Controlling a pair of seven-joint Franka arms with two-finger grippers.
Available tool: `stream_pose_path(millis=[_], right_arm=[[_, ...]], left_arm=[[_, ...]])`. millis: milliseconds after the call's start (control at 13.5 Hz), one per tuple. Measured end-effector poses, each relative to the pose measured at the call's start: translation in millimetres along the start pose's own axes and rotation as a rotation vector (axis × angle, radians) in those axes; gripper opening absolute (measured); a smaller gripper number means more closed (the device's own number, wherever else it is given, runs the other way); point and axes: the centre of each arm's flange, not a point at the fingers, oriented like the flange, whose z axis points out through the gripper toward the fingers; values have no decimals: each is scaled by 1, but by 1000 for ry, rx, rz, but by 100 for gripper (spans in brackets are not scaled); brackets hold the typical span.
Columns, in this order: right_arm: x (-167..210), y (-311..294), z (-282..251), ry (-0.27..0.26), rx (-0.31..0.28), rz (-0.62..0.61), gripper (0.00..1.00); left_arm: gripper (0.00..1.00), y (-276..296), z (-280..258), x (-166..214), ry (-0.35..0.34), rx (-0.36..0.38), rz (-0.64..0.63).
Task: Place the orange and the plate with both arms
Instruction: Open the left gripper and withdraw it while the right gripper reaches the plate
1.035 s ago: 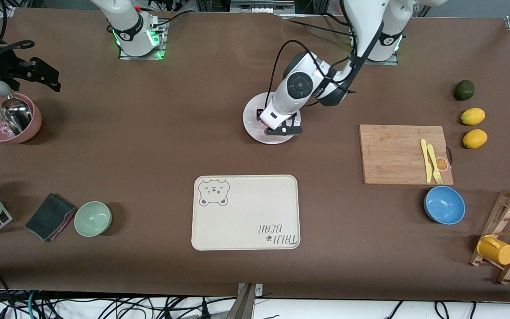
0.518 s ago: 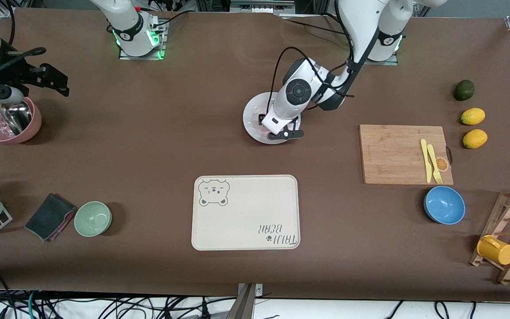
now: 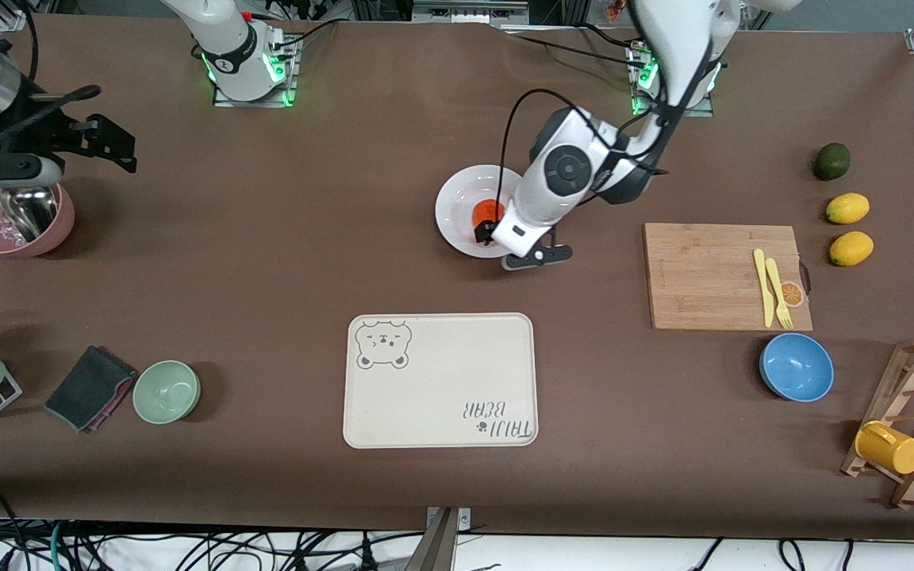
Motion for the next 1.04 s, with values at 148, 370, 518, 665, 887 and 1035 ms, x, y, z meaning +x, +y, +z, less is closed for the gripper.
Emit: stream_pose_path(millis=[148, 370, 518, 665, 887, 1035], right_arm=[[7, -21, 14, -29, 7, -36, 100], [15, -57, 45, -98, 84, -81, 100], [19, -79, 74, -167, 210, -84, 100], [27, -94, 113, -196, 351, -47, 100], [24, -131, 181, -215, 522, 30, 100], [9, -173, 217, -211, 613, 71, 100]], left_arm=[[100, -33, -72, 28, 17, -35, -71], [100, -114, -167, 63, 20, -62, -159], [100, -162, -212, 70, 36, -30, -156], [100, -189, -243, 67, 80, 39, -129], [100, -208, -271, 56, 88, 68, -86], [100, -221, -292, 53, 88, 104, -69]])
